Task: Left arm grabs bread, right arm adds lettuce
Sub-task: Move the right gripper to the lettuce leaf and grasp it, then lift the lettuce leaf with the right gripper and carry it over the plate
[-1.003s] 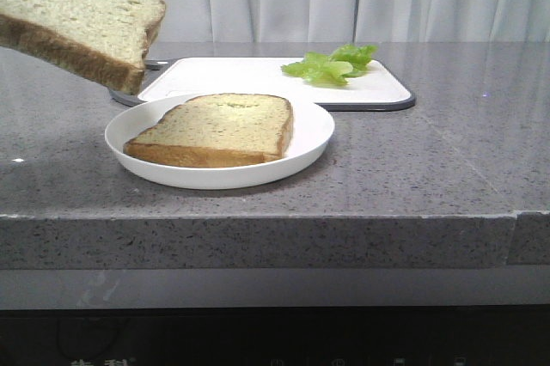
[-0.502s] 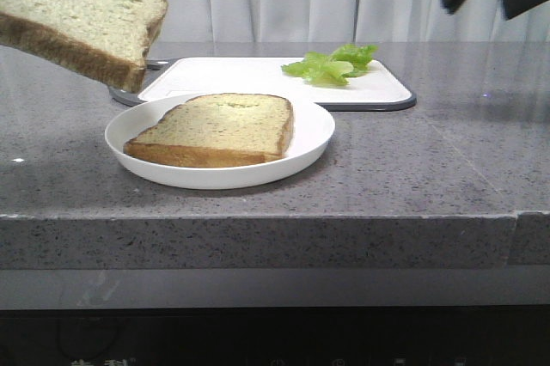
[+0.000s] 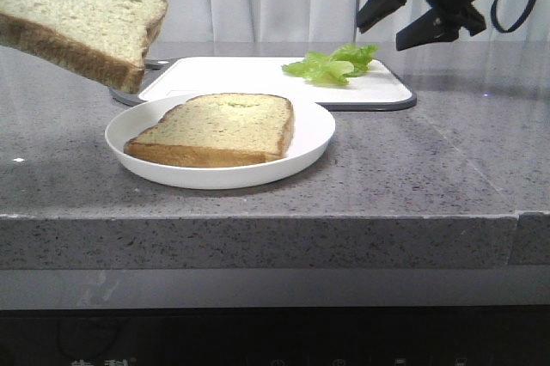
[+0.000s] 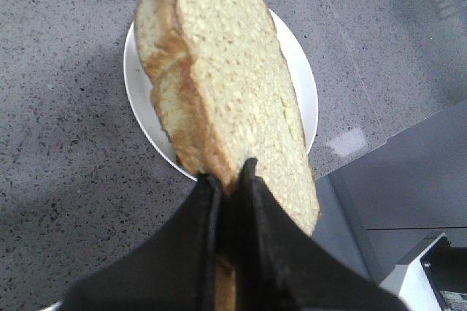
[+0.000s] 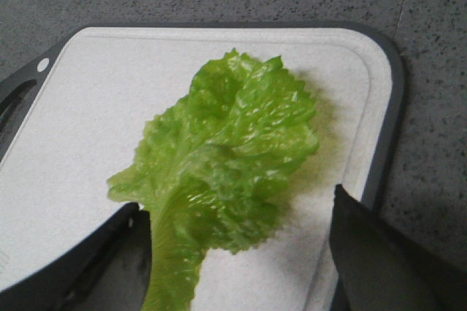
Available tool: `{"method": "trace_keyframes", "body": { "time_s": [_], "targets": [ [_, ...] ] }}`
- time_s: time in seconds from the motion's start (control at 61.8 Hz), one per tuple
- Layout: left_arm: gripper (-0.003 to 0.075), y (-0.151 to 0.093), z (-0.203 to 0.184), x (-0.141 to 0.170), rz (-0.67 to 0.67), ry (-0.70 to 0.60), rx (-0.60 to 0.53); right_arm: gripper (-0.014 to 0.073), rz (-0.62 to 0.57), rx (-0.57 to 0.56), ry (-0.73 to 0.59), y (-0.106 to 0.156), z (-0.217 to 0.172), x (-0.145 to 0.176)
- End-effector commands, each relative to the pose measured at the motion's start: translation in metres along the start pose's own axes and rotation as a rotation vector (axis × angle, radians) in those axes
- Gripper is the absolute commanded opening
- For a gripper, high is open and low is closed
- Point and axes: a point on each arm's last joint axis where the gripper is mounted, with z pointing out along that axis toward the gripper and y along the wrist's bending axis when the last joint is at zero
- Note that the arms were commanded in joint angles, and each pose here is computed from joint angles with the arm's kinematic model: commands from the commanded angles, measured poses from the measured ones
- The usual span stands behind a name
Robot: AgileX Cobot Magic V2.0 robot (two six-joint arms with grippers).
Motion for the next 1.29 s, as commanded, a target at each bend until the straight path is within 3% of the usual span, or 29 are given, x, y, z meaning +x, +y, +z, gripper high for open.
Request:
{"method": "trace_keyframes", "body": {
  "time_s": [0.0,0.243,0.437,0.922,1.1,1.278],
  "targets": [
    [-0.0020,-0.012,-0.010,-0.007,0.005,-0.084,0.044,0.0531,-0.020,-0.045,-0.104,0.016,-0.016,-0.027],
    [-0.0020,-0.012,-0.010,-0.007,0.004,-0.085,0.043,0.0531,-0.002,-0.099,-0.078,0.013,0.007,-0.026],
    [-0.0020,-0.012,-0.010,-0.007,0.004,-0.085,0.043,0.0512,-0.052,-0.149,-0.046,0.031,0.021,-0.021],
    [-0.0020,-0.012,-0.010,-0.007,0.004,-0.085,0.043,0.0017,-0.061,-0.133,-0.075,0.035,0.023,-0.024],
    [-0.0020,-0.012,-0.010,-0.007,0.005,-0.084,0.044,-0.0041,-0.087,-0.155,-0.097,0.049,0.005,-0.034],
    [-0.0020,-0.012,-0.010,-0.007,0.004,-0.085,0.043,-0.0057,-0.101,-0.272,-0.084,0.079,-0.039,-0.045]
  ]
}}
